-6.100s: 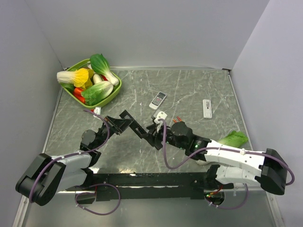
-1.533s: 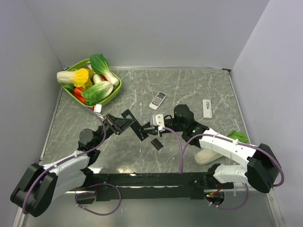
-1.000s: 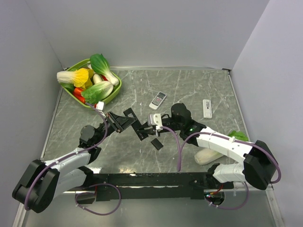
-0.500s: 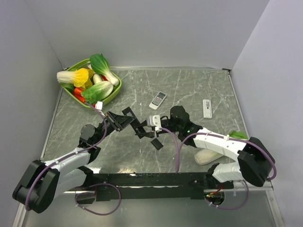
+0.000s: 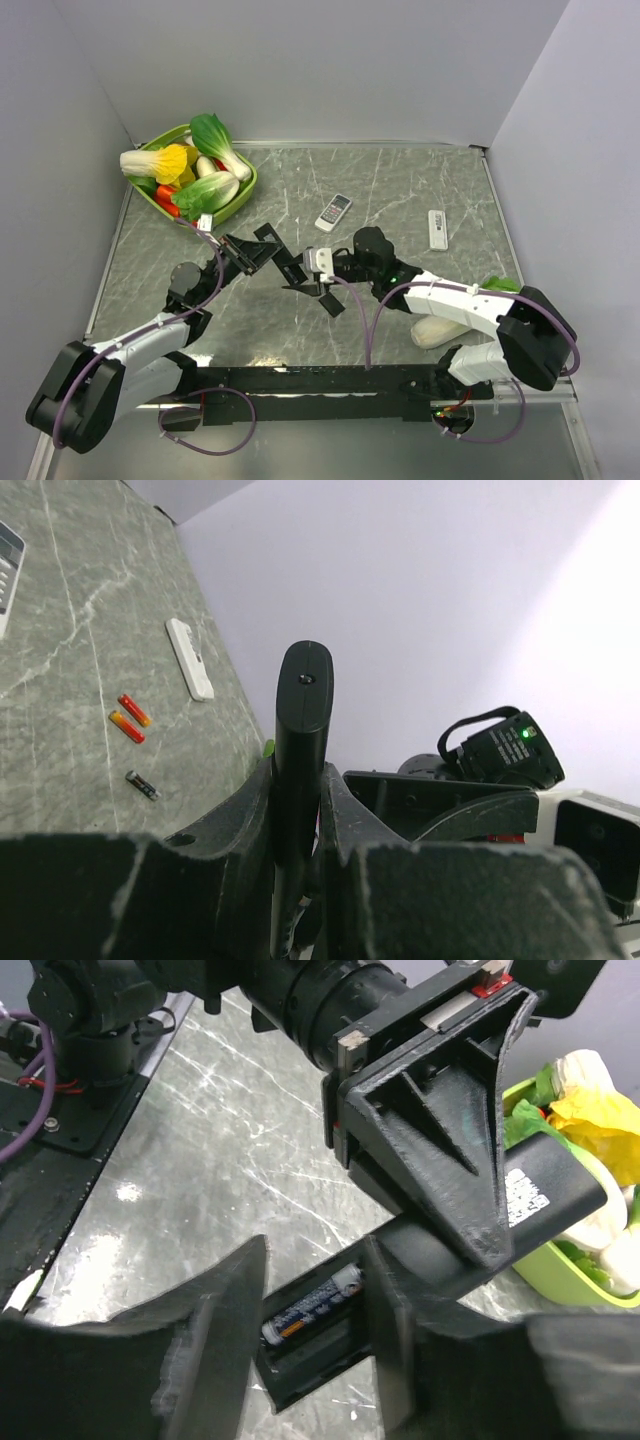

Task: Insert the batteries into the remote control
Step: Load the battery into the remote control.

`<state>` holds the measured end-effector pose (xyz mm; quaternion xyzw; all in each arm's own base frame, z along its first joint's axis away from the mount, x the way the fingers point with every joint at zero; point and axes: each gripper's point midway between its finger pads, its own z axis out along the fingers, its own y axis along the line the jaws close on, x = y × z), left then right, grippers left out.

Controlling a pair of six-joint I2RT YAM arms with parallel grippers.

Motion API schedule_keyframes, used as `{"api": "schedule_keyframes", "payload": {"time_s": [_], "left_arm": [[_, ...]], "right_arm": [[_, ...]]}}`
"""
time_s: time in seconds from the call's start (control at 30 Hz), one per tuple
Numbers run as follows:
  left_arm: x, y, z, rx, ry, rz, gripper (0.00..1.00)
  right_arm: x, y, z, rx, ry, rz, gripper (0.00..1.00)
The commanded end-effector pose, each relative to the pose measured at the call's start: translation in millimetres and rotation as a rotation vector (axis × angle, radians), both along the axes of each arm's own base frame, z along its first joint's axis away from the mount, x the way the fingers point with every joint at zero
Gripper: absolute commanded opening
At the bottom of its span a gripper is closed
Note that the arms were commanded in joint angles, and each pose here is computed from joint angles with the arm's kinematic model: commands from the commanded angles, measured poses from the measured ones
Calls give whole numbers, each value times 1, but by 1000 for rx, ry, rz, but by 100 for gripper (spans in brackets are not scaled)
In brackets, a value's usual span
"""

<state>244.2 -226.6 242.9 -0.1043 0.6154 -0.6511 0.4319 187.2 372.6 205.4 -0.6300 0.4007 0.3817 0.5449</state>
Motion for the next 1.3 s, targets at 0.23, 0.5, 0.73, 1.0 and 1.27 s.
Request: {"api": "schedule_keyframes", "payload": {"time_s": [0.23,0.5,0.73,1.0,1.27], "left_arm": [[-52,14,125,-247,-395,-73,2],[-50,13,111,-236,-349,-73,2],[-45,11,98,-199,-317,-61,2],[-37,10,77,-167,-254,-45,2],[-31,10,62,-136,-211,-19,2]], "right_arm": [[-3,-19,-83,-233,79,-165,63],[2,-17,-51,-161,10,-187,72],[1,-12,-28,-100,-14,-181,77],[6,-12,5,-15,-70,-208,85],[2,-10,19,13,-79,-185,87]]}}
